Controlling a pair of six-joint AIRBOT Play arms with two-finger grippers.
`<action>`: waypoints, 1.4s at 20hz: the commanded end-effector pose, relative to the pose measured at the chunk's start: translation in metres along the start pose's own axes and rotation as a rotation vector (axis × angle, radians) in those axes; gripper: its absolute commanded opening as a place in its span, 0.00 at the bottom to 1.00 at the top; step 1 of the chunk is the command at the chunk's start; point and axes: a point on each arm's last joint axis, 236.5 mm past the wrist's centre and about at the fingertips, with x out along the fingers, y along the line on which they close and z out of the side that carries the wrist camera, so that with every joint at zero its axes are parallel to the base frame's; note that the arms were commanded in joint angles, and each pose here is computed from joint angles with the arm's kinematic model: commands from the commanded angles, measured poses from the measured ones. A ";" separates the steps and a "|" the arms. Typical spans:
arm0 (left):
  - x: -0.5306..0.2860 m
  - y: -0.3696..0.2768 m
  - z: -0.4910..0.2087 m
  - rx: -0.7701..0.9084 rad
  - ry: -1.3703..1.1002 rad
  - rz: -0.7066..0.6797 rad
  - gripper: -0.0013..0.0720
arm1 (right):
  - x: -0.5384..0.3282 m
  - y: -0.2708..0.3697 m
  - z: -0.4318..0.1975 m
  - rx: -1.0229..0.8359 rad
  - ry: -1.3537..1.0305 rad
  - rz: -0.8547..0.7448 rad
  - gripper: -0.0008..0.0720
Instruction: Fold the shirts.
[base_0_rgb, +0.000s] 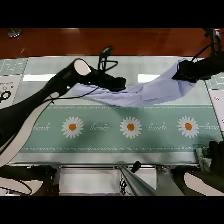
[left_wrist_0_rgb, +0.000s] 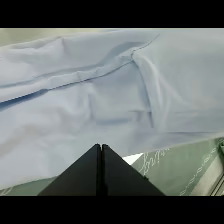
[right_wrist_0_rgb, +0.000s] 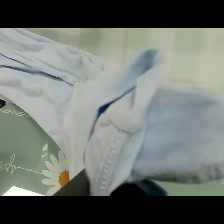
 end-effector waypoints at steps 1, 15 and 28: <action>0.036 -0.012 -0.023 0.003 0.029 0.024 0.04 | -0.025 -0.002 -0.016 -0.008 0.006 -0.057 0.05; 0.114 -0.072 -0.085 -0.217 0.160 -0.257 0.04 | -0.065 0.005 -0.035 -0.004 -0.037 -0.102 0.05; -0.325 -0.012 0.080 0.178 -0.533 0.174 0.04 | 0.095 0.123 0.020 -0.098 -0.078 0.109 0.05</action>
